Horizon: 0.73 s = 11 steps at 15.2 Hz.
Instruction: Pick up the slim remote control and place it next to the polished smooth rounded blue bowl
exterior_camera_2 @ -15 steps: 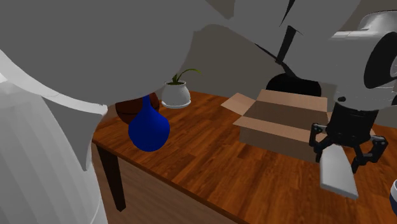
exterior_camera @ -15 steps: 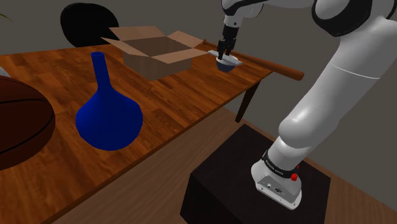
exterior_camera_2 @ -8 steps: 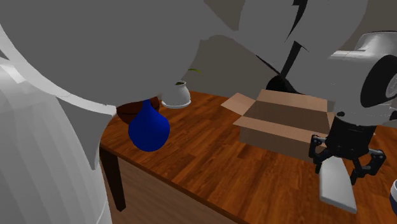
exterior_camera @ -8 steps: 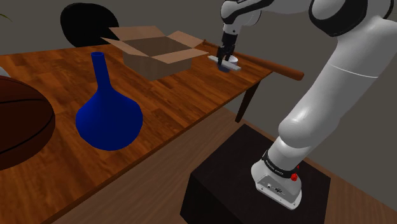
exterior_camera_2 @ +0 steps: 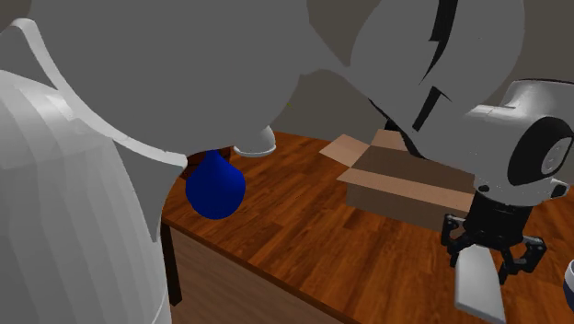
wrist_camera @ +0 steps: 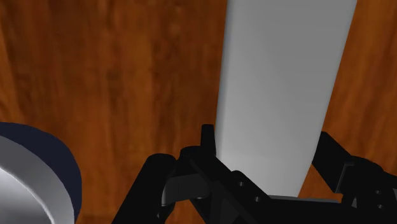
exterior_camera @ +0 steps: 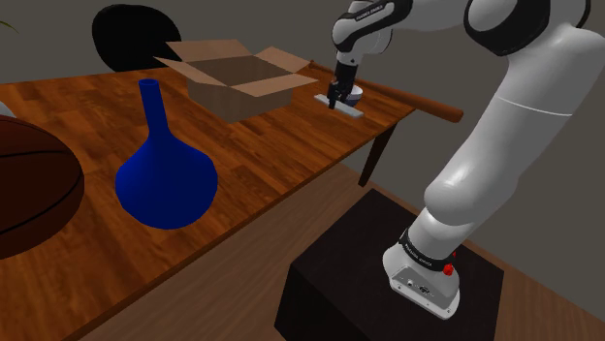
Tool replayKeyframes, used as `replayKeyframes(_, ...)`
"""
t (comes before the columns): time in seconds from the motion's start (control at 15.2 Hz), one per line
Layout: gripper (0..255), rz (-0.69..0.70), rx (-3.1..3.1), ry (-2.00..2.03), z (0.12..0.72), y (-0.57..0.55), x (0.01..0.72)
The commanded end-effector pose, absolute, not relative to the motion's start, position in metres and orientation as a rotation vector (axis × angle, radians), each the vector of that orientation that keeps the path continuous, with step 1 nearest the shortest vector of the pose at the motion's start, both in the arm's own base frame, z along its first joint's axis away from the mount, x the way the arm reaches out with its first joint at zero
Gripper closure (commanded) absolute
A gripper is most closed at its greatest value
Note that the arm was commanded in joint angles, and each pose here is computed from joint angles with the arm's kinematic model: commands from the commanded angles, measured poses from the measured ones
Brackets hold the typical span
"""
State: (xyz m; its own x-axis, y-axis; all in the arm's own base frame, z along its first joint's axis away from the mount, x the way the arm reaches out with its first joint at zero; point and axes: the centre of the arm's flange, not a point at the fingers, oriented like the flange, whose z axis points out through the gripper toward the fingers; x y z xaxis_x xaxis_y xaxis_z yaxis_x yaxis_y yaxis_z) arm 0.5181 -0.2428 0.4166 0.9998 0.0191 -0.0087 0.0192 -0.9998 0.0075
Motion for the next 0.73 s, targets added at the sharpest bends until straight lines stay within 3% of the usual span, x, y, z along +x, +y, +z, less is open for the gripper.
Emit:
replayKeyframes(0.0, 255, -0.012, 3.133, 0.030, 0.405, -0.243, 0.518)
replayKeyframes(0.66, 255, -0.012, 3.133, 0.030, 0.352, -0.243, 0.518)
